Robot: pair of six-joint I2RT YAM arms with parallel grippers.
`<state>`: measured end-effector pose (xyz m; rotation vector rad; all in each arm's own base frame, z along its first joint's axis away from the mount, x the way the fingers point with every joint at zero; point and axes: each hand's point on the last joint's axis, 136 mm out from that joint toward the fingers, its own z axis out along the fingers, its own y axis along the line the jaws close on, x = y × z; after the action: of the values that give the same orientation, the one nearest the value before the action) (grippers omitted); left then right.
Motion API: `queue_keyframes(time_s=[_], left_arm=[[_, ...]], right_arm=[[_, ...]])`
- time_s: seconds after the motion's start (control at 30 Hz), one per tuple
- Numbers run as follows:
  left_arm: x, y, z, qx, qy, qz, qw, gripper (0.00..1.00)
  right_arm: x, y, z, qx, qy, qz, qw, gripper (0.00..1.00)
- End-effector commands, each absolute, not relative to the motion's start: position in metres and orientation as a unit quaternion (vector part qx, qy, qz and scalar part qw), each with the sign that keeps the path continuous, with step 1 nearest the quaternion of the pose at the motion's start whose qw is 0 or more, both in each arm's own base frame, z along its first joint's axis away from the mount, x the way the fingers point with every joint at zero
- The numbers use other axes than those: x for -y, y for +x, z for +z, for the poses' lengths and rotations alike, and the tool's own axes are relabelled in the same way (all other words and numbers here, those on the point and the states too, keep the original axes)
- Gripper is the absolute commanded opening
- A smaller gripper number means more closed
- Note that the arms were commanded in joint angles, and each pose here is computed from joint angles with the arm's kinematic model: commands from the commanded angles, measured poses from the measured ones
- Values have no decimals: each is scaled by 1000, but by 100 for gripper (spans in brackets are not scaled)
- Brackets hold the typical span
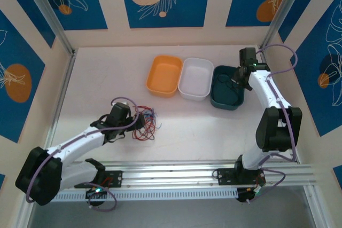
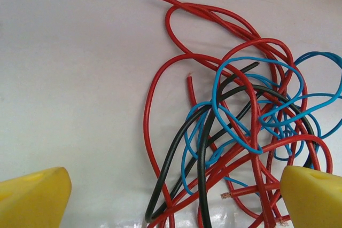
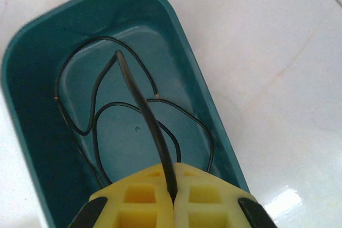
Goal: Untangle the cables
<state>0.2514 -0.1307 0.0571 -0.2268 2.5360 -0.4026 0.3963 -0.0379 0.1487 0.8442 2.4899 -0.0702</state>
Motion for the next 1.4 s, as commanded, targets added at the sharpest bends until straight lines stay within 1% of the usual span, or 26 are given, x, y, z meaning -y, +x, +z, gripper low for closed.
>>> queue_keyframes(time_s=[0.0, 0.03, 0.2, 0.47, 0.53, 0.63, 0.73, 0.9, 1.1, 1.23, 1.37], left_arm=[[119, 246, 55, -947, -95, -132, 277, 100], [119, 246, 55, -947, -96, -130, 278, 100], [116, 246, 59, -945, -99, -128, 285, 100], [115, 246, 60, -943, -100, -129, 289, 100], [115, 247, 61, -943, -101, -130, 291, 100], [116, 247, 61, -942, -101, -132, 291, 100], [117, 248, 64, -941, -100, -136, 294, 100], [119, 252, 72, -937, -103, -142, 301, 100], [122, 255, 78, -933, -105, -152, 310, 100], [124, 257, 80, -929, -107, -162, 316, 100], [127, 259, 83, -924, -112, -175, 322, 100]], right_arm=[[29, 402, 131, -924, 298, -10, 241, 0], [26, 402, 126, -926, 296, -6, 236, 0], [17, 397, 100, -935, 293, 9, 201, 6], [11, 388, 72, -948, 278, 11, 157, 6], [11, 387, 66, -950, 276, 6, 145, 7], [10, 387, 63, -954, 269, 2, 136, 12], [8, 388, 69, -956, 258, -2, 140, 19], [9, 385, 95, -955, 248, -18, 161, 40], [16, 374, 129, -948, 251, -36, 193, 58], [18, 360, 150, -942, 256, -39, 216, 66], [4, 348, 174, -940, 238, -9, 245, 68]])
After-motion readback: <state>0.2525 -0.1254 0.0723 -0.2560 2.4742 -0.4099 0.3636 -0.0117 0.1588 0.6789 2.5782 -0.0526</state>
